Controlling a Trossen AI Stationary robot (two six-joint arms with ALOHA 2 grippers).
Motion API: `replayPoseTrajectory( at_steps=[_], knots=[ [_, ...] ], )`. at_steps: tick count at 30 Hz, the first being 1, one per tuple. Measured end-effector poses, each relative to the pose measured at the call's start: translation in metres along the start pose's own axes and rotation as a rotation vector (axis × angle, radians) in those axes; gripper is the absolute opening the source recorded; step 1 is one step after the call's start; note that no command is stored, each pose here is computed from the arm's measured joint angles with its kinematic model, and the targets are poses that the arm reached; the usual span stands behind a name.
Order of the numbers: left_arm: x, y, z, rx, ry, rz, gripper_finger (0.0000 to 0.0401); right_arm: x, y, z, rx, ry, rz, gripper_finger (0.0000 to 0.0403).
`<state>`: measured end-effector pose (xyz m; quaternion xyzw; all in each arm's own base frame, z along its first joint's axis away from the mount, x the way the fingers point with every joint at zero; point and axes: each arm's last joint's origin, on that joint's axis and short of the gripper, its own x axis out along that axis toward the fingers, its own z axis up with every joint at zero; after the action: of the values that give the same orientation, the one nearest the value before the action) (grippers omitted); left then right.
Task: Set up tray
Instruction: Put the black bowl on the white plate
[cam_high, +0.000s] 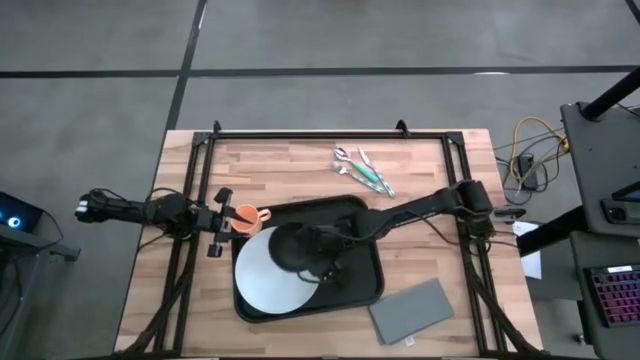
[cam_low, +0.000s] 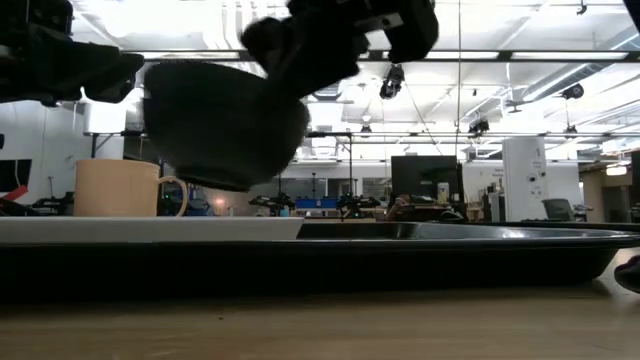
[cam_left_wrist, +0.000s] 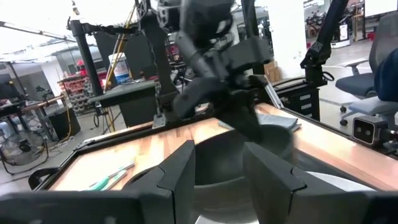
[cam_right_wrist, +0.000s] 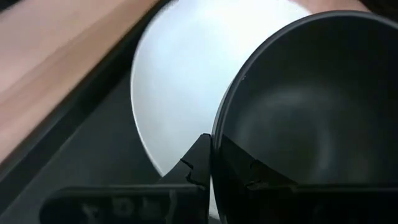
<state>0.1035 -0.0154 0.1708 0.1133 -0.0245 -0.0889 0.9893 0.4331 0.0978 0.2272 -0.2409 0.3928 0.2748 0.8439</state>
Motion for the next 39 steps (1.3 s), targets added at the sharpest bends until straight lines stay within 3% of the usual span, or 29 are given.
replayPoseTrajectory(
  at_steps=[12, 39],
  knots=[
    [0.000, 0.000, 0.000, 0.000, 0.005, -0.001, 0.0116, 0.054, -0.006, 0.023, -0.067, 0.074, 0.068, 0.0008],
    [0.002, -0.001, -0.004, -0.002, 0.038, -0.010, 0.0116, 0.065, -0.002, 0.034, -0.132, 0.057, 0.074, 0.0008]
  ],
)
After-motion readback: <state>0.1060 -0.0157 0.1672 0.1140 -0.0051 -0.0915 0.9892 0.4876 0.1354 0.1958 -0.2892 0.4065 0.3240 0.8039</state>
